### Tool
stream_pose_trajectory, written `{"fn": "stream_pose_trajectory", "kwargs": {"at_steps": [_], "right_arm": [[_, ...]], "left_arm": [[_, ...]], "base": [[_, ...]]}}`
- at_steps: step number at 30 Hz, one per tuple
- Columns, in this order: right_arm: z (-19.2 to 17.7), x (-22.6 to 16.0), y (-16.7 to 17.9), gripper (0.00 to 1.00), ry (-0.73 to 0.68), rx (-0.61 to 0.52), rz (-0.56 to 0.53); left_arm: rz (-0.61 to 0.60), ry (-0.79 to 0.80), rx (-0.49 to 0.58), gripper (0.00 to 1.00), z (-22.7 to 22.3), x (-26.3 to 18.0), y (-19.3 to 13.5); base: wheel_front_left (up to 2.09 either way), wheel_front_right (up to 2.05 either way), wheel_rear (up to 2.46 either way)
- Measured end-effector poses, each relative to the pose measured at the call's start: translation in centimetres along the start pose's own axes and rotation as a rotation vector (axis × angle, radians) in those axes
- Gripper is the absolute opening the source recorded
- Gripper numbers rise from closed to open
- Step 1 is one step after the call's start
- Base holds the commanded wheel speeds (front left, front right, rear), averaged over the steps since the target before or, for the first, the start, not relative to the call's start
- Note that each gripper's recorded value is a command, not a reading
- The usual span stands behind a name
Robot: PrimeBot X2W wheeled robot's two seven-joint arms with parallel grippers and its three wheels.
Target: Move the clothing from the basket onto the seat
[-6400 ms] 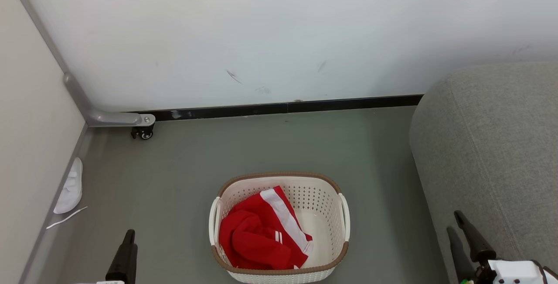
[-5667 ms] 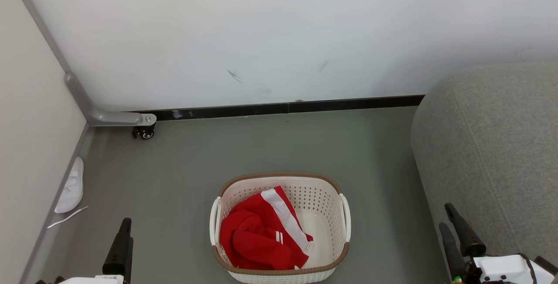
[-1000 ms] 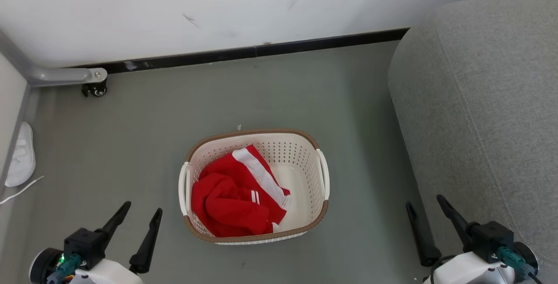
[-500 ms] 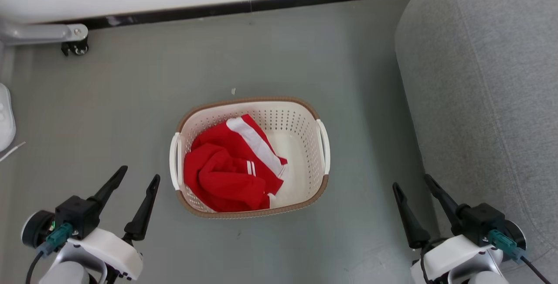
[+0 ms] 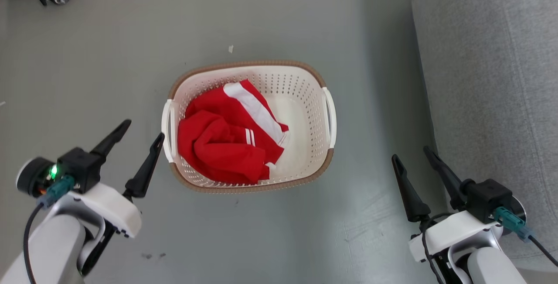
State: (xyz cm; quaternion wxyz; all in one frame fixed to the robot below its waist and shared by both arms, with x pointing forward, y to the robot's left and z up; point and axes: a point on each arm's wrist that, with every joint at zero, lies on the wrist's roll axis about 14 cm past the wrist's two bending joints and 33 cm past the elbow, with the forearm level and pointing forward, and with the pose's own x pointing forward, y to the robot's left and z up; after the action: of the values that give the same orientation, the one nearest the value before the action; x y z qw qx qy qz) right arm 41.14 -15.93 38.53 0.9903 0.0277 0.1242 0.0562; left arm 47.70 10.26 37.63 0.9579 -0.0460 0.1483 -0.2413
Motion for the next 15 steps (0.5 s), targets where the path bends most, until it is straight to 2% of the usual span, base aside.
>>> {"fn": "stream_pose_trajectory", "kwargs": {"at_steps": [7,15], "right_arm": [[-1.0,1.4,-0.3,1.0,0.018,0.023,-0.006],[-1.7,3.0,-0.9,1.0,0.022,0.045,-0.016]], "left_arm": [[-0.033,0.011,0.071,1.0,0.4,2.8,0.8],[-0.113,0.064,0.139,1.0,-1.0,5.2,-0.4]], "base": [[0.0,0.0,0.0],[0.0,0.0,0.0]]}}
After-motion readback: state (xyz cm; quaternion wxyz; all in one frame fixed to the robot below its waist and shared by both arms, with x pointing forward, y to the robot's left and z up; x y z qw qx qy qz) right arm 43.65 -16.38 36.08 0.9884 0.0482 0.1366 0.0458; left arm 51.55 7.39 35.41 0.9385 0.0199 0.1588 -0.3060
